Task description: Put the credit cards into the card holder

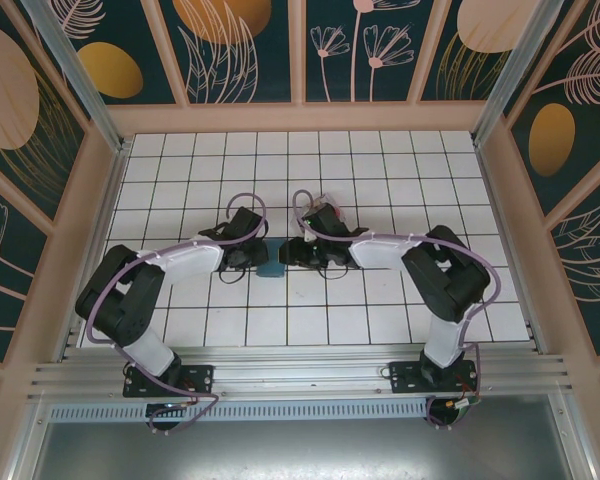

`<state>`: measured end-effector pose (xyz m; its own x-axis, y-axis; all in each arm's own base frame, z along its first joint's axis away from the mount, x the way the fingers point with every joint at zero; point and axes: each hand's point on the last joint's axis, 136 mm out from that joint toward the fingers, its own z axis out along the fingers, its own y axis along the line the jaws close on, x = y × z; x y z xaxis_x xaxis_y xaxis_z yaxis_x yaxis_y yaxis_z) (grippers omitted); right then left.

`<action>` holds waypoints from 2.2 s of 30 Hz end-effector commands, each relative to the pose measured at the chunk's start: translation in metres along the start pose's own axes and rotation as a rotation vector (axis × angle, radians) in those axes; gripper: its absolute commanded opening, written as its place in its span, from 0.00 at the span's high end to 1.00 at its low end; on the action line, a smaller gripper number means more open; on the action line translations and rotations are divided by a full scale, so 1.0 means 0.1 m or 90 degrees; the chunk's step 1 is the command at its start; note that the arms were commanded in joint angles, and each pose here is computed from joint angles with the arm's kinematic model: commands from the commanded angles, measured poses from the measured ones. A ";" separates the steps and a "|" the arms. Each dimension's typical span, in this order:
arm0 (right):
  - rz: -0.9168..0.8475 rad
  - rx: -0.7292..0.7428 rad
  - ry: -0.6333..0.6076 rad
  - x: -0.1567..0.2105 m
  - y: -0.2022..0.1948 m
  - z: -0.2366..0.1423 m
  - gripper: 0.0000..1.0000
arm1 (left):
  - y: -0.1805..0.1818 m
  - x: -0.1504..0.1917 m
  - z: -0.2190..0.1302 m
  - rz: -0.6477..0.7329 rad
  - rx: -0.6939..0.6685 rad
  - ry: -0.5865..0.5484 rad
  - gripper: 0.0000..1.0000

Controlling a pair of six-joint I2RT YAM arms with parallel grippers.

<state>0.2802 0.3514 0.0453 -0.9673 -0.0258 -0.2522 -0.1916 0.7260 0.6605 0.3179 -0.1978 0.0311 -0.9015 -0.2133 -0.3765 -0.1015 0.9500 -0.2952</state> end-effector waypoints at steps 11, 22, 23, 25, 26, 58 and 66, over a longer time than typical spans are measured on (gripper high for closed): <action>0.060 -0.114 0.011 0.05 0.27 0.39 0.48 | 0.38 0.42 0.23 -0.016 -0.026 0.047 0.79; 0.005 -0.050 -0.058 -0.17 0.24 0.31 0.86 | 0.40 0.33 0.02 -0.066 0.006 0.007 0.60; -0.010 -0.033 -0.065 -0.21 0.25 0.27 0.86 | 0.41 0.28 -0.03 -0.076 0.009 0.000 0.57; -0.049 0.025 -0.089 -0.29 0.23 0.12 0.86 | 0.47 0.16 -0.17 -0.097 0.012 -0.023 0.54; -0.068 0.053 -0.097 -0.32 0.22 0.04 0.87 | 0.51 0.11 -0.24 -0.105 0.012 -0.034 0.53; -0.372 0.532 0.039 0.32 0.29 0.14 0.55 | 0.80 -0.01 -0.54 -0.140 0.019 -0.082 0.49; -0.327 0.359 -0.043 0.07 0.77 -0.24 0.50 | 0.56 -0.07 -0.54 -0.133 0.091 -0.073 0.51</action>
<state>0.2448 0.3732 0.0478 -0.7888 -0.5156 -0.3347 -0.4807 0.8567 -0.1871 0.2922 -0.1152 0.0590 -0.7968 -0.4508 -0.4024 -0.2651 0.8592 -0.4377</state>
